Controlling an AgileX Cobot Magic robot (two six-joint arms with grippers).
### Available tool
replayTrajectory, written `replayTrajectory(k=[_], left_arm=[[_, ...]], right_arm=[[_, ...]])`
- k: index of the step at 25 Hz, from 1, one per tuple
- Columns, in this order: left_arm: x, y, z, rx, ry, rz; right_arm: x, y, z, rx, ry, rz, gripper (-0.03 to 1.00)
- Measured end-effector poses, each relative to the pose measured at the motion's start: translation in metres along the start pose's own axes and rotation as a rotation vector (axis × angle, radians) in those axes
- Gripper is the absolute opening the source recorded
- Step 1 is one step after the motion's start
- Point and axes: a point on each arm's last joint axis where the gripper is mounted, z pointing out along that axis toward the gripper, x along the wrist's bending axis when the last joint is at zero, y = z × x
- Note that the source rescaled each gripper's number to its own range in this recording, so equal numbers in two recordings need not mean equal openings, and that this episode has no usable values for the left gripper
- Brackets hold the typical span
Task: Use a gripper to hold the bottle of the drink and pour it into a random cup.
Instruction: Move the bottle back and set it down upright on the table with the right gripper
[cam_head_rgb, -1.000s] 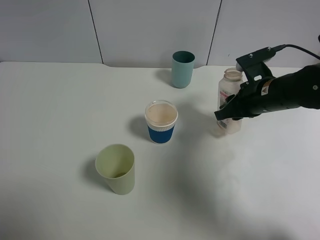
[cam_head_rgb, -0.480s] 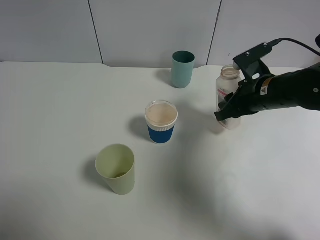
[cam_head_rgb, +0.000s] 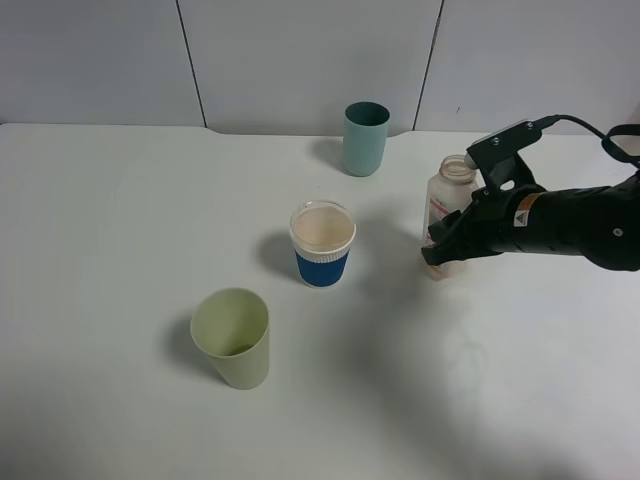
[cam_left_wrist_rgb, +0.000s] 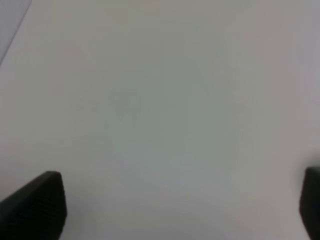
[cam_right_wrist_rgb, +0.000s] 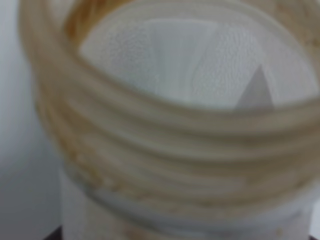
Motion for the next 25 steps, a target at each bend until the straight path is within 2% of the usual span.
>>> replayTrajectory(k=[13, 15, 19, 25], left_arm=[[0.0, 0.0, 0.0, 0.0, 0.0, 0.0], [0.0, 0.0, 0.0, 0.0, 0.0, 0.0], [0.0, 0.0, 0.0, 0.0, 0.0, 0.0], [0.0, 0.0, 0.0, 0.0, 0.0, 0.0]], right_arm=[[0.0, 0.0011, -0.0006, -0.037, -0.005, 0.0, 0.0], [0.0001, 0.0, -0.0006, -0.025, -0.004, 0.0, 0.08], [0.0003, -0.0011, -0.0005, -0.012, -0.003, 0.0, 0.34], [0.0003, -0.0013, -0.0005, -0.01, -0.002, 0.027, 0.62]])
